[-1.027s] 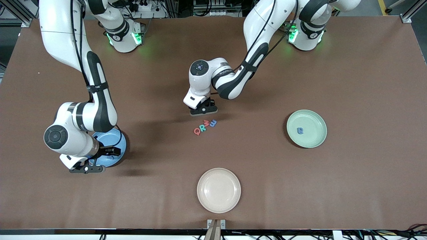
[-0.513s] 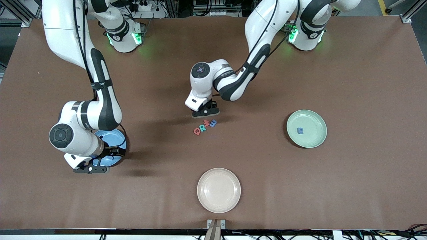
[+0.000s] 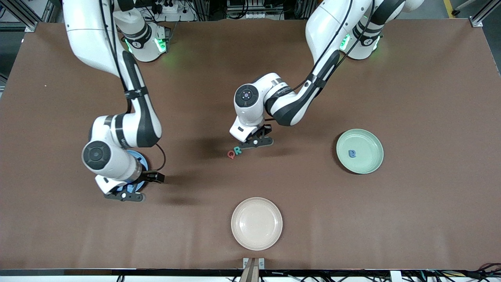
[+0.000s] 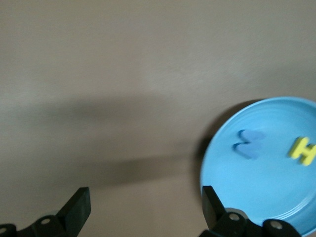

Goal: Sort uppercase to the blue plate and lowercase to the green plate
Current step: 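Drop the h on the green plate while the right gripper reaches the O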

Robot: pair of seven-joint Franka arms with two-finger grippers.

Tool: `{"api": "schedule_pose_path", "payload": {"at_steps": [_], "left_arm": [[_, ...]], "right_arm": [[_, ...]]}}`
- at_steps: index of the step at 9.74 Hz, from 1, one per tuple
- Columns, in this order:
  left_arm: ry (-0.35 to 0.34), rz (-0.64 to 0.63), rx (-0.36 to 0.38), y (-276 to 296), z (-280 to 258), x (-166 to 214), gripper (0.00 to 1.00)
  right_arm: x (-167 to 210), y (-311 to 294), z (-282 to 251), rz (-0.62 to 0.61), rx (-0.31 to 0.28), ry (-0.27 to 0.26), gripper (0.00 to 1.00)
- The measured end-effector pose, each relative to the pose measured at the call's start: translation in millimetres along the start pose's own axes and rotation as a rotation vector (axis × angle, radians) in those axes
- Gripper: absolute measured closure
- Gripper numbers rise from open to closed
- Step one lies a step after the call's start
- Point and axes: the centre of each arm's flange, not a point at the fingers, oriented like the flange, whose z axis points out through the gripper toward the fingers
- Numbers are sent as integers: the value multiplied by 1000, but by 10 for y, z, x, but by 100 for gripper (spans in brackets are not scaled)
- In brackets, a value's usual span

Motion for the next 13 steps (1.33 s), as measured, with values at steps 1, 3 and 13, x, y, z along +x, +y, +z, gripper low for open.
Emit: {"api": "schedule_pose_path", "payload": {"at_steps": [1,3,13], "left_arm": [[-17,41,26,-155,-52,90,90],[-39,106,41,-693,-106,463,90],[26,457,14,-3753,581,1047,90]], "right_arm": [[-120,-260,11,43,2,-1,0],[-443,-889,87,124,18,5,0],[-1369,-2293,765,598,54,-21,0]]}}
